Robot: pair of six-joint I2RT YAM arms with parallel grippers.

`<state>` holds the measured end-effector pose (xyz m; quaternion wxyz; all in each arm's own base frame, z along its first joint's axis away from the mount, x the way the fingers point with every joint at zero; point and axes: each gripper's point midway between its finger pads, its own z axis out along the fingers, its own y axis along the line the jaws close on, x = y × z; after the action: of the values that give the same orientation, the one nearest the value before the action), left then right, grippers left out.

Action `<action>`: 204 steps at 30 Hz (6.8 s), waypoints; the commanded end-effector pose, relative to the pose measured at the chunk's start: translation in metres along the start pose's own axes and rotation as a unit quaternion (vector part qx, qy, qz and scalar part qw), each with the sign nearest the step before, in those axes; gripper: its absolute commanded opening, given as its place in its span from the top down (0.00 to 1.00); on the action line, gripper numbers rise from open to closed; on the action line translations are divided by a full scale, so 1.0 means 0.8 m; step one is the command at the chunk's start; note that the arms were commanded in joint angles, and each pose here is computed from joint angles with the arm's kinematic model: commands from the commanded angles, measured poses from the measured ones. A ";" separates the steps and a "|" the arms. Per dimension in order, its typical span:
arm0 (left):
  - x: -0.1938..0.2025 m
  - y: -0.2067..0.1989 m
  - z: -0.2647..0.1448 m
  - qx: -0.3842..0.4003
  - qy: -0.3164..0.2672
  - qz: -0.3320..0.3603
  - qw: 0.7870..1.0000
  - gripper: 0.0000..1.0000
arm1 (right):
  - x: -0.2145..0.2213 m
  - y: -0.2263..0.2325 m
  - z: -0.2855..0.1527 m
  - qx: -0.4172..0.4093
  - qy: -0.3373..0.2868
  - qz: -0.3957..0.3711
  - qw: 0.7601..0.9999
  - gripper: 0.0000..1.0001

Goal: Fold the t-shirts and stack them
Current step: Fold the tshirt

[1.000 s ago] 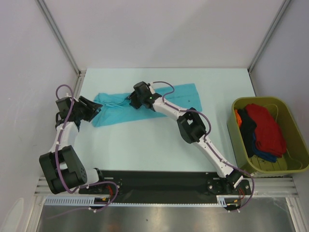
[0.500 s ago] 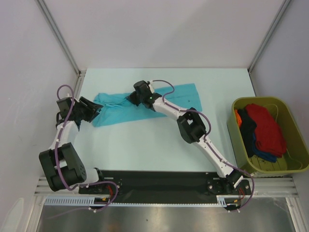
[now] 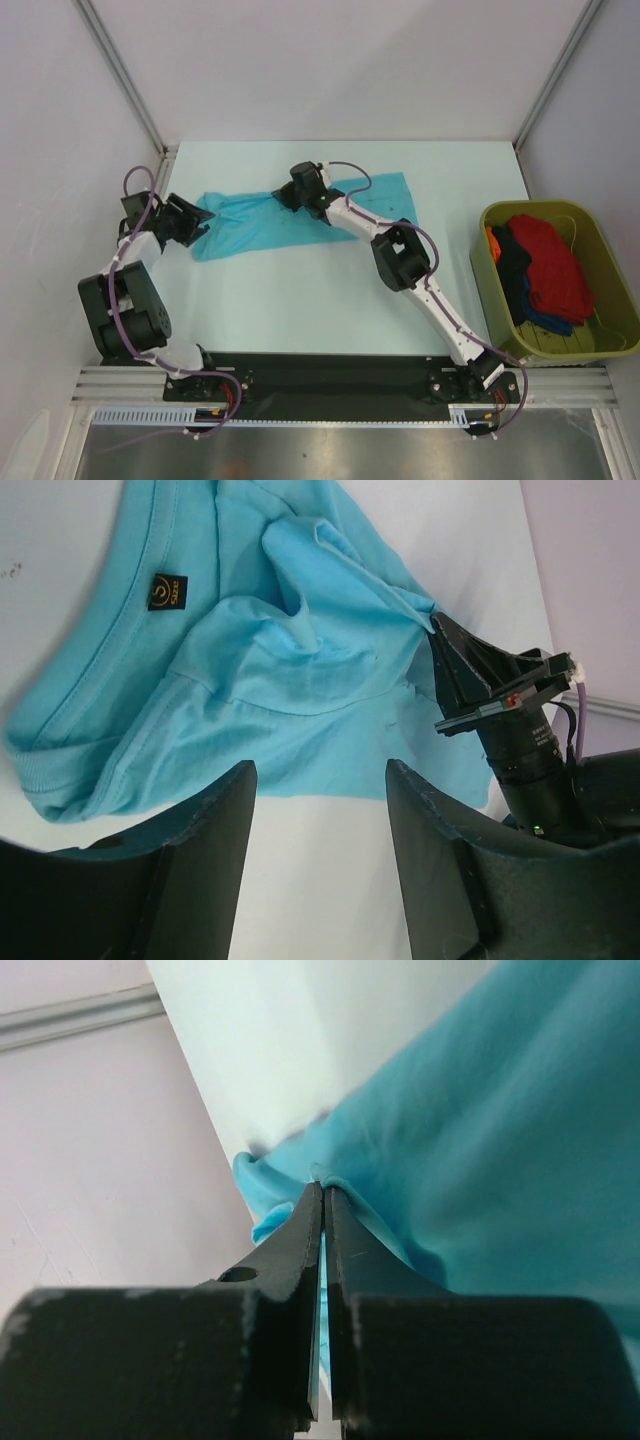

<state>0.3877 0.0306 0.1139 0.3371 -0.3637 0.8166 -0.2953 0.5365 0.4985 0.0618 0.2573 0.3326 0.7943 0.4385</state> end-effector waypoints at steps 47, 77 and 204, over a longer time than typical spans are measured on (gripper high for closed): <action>0.036 0.148 -0.031 -0.282 0.086 0.029 0.955 0.47 | -0.208 -0.142 -0.265 0.170 0.099 -0.419 0.887 0.55; -0.102 -0.037 0.139 -0.017 0.037 0.232 0.972 0.46 | -0.051 0.066 -0.097 -0.194 0.131 -0.294 0.927 0.50; 0.013 -0.089 0.131 0.047 0.096 0.292 0.950 0.23 | -0.101 0.012 -0.248 -0.150 0.151 -0.296 0.931 0.48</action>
<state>0.4722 -0.0340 0.0769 0.3221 -0.0925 0.9122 -0.2358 0.4622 0.3496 0.1534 0.2699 -0.0003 0.8216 0.5022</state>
